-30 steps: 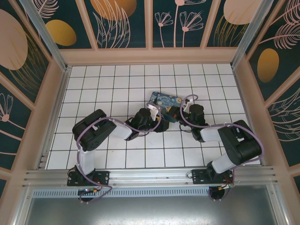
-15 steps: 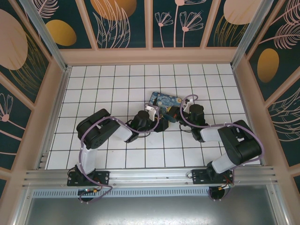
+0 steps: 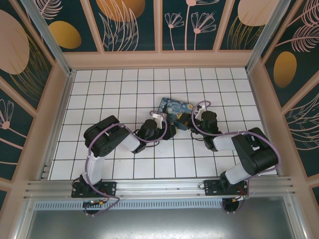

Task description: Unlock a padlock with a key

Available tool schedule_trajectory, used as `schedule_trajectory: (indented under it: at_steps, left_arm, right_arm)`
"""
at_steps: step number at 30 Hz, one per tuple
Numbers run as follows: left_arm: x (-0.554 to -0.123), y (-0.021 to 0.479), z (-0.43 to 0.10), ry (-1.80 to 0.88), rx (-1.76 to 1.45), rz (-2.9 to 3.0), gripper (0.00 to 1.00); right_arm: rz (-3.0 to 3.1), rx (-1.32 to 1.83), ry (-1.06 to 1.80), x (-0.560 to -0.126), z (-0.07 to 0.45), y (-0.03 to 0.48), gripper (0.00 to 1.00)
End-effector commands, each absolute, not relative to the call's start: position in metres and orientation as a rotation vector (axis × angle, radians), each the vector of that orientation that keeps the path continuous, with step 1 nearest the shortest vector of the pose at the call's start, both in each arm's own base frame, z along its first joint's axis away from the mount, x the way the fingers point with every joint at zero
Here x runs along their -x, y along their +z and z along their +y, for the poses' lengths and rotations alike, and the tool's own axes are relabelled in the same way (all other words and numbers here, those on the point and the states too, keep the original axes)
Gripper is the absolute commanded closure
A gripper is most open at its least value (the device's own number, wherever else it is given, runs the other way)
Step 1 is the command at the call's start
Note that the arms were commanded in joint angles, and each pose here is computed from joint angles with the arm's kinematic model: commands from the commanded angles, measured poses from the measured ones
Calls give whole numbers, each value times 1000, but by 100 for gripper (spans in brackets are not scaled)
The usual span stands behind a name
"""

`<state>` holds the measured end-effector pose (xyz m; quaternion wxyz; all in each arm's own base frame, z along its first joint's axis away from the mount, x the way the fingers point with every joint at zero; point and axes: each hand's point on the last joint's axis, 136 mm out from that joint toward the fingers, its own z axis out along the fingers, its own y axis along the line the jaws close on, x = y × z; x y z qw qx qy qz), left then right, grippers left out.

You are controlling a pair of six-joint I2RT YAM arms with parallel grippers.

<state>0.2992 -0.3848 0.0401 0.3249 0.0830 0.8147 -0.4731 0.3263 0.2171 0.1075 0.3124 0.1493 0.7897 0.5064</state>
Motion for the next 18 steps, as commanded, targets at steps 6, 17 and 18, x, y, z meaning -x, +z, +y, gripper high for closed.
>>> schedule_trajectory:
  at_steps: [6,17,18]
  left_arm:
    - [-307,46,-384,-1262,-184,2098,78]
    - [-313,53,-386,-1302,-149,2072,59]
    - [-313,53,-387,-1308,-148,2071,59]
  right_arm:
    - [2074,-391,1357,-326,217,112,100]
    - [2085,-390,1336,-327,216,112,100]
    - [2089,-392,1333,-327,216,110,100]
